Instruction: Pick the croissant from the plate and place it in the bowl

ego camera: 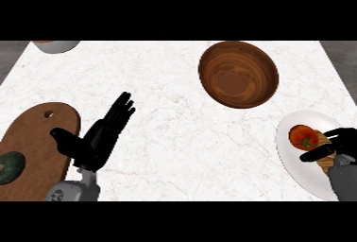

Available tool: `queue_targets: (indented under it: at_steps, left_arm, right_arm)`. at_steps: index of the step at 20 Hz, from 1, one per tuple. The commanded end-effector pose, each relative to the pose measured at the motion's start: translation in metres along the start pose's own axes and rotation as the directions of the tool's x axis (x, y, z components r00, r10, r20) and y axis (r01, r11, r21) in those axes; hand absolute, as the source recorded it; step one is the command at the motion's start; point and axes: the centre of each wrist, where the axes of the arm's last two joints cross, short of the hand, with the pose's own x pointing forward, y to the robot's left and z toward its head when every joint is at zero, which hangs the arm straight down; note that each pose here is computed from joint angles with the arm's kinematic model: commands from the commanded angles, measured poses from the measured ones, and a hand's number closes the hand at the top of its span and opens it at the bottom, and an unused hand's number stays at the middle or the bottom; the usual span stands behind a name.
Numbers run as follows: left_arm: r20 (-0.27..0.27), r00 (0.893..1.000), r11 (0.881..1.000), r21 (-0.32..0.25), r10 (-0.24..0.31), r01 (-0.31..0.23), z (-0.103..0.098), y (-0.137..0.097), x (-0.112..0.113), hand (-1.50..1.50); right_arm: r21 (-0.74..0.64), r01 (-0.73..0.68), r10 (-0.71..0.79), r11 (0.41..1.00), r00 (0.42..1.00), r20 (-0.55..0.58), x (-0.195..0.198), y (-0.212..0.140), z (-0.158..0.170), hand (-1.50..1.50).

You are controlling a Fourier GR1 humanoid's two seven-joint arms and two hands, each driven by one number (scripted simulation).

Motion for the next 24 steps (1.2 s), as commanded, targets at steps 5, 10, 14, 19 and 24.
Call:
queue_targets:
  at_steps: [5,10,14,19,24]
  left_arm:
    - [-0.002,1.0,1.0,0.0,-0.004,0.004,-0.005,0.02,0.009,0.0]
    - [0.0,1.0,1.0,-0.014,0.004,-0.004,-0.002,-0.009,0.001,0.0]
    - [-0.01,1.0,0.995,-0.103,-0.018,0.017,-0.006,-0.017,0.006,0.0]
    - [0.001,1.0,0.998,-0.064,-0.021,0.021,-0.016,-0.017,0.013,0.0]
    - [0.002,1.0,1.0,-0.02,-0.019,0.019,-0.007,-0.003,0.013,0.0]
  right_arm:
    - [-0.022,-0.052,0.053,0.998,0.997,0.061,-0.011,0.009,-0.012,1.5]
    - [-0.002,-0.171,0.161,0.985,0.92,0.356,0.056,0.048,0.067,1.5]
    - [-0.035,-0.36,0.27,0.932,0.629,0.73,0.098,0.08,0.156,1.5]
    - [-0.189,-0.392,0.371,0.901,0.467,0.802,0.128,0.096,0.248,1.5]
    - [-0.223,-0.286,0.342,0.932,0.487,0.803,0.122,0.088,0.309,1.5]
